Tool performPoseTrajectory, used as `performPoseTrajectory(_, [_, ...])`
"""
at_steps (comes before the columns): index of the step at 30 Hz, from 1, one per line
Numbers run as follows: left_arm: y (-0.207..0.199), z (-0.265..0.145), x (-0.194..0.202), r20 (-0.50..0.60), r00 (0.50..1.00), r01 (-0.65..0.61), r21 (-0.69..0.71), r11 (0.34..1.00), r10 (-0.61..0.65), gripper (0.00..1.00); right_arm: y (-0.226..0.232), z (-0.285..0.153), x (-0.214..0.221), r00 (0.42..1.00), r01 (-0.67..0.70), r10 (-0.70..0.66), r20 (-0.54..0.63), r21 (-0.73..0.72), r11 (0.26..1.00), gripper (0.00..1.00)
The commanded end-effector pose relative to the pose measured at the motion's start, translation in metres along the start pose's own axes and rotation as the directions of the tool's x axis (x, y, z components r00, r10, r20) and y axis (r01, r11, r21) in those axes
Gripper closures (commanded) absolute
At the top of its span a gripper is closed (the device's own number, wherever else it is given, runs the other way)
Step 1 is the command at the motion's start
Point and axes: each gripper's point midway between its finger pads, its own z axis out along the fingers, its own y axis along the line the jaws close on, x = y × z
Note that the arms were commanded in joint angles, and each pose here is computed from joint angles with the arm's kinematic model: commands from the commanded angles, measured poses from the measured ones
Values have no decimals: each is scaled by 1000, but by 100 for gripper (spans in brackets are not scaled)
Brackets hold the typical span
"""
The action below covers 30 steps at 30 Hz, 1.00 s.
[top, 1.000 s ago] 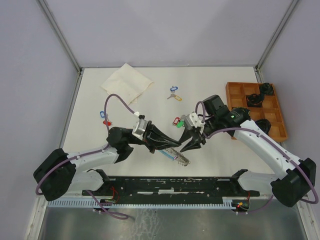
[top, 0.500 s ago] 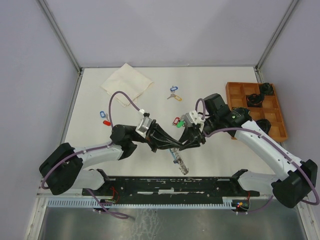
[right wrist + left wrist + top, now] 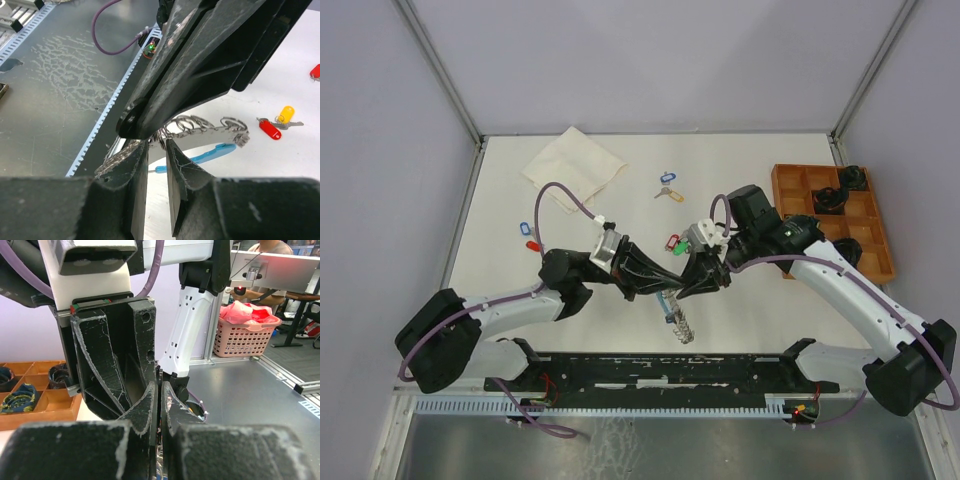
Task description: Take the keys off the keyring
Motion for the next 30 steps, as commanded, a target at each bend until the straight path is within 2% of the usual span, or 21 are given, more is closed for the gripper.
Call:
performPoseTrajectory(1, [2,4,-24,71,993,-94,-11,996,94,97,-8,1,-21,999,13,-14,43,26,1000,72])
performPoseTrajectory(4, [3,4,-24,76,993,-87,-10,996,87,97,-8,2,-24,999,4,-5,52,22,1000,74])
performPoseTrajectory(9, [1,4,-27,85,992,-95,-12,995,96,97,-6,2,-24,999,2,-3,50,18,1000,88])
performPoseTrajectory(14, [-2,3,-30,89,990,-105,-13,994,105,97,-6,1,-22,999,8,-9,43,19,1000,88])
performPoseTrajectory(19, [-4,1,-32,93,989,-111,-18,994,112,97,-2,1,-23,999,22,-22,44,4,1000,80])
performPoseTrajectory(23, [-4,0,-33,95,989,-114,-20,993,115,97,-1,1,-23,999,25,-25,45,-1,1000,78])
performPoseTrajectory(28, [-4,0,-33,95,989,-114,-22,993,115,97,-1,1,-22,999,20,-20,44,-1,1000,82])
performPoseTrajectory(30, [-4,0,-33,96,989,-115,-21,993,116,97,-2,1,-23,999,19,-19,42,3,1000,88])
